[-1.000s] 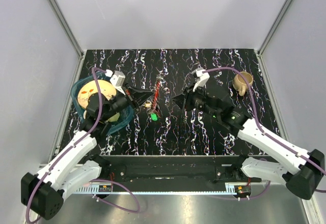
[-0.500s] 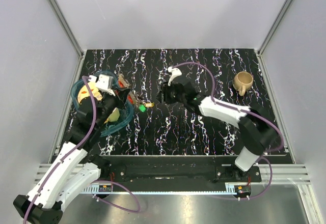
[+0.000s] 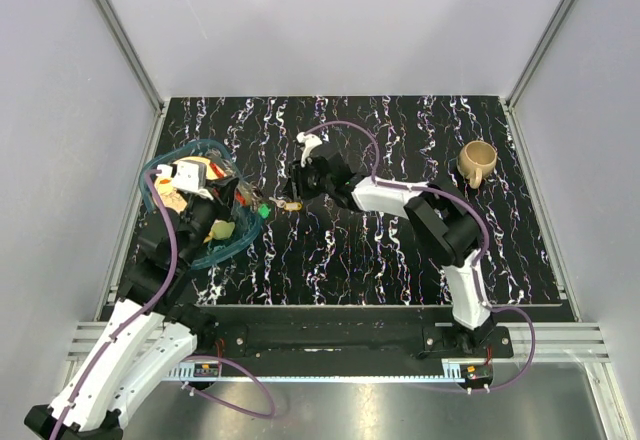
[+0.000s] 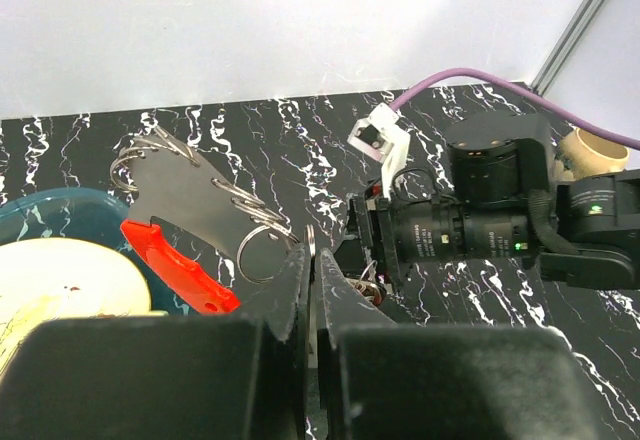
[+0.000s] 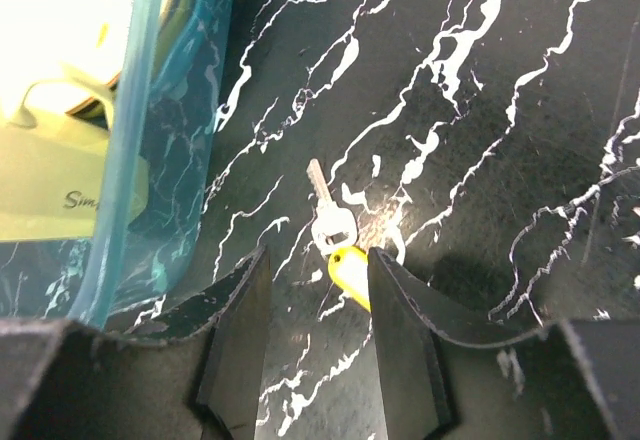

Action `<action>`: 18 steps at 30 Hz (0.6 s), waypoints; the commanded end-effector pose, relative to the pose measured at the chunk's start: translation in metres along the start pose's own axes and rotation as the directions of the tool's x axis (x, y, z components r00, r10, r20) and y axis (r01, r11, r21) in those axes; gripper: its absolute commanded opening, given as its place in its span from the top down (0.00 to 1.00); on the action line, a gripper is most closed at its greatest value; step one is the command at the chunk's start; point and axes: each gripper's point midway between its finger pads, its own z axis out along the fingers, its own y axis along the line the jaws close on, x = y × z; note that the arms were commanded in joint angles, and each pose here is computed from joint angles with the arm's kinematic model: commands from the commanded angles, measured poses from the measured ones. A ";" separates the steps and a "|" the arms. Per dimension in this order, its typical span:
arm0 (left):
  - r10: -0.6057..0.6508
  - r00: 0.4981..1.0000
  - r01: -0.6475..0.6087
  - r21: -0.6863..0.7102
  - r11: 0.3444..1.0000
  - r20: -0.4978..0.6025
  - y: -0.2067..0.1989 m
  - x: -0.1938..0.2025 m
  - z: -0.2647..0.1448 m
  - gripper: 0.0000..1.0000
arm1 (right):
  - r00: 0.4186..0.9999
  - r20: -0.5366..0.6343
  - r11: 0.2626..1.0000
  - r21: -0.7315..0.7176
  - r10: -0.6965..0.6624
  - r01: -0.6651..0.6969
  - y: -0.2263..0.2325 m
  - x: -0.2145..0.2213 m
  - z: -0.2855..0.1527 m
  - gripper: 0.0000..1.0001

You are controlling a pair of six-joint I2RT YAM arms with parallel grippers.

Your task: Remove the keys from the keyring

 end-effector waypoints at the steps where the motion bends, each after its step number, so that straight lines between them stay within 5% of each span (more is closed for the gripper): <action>1: 0.013 0.996 -0.010 -0.031 0.999 0.094 0.006 -0.021 -0.001 1.00 | 0.999 0.039 0.998 -0.054 -0.018 0.020 0.009 -0.017 0.019 0.52; 18: 0.025 0.994 -0.022 -0.028 0.999 0.107 0.006 -0.024 -0.005 1.00 | 0.986 -0.141 0.993 0.066 -0.089 0.099 -0.003 0.051 0.054 0.52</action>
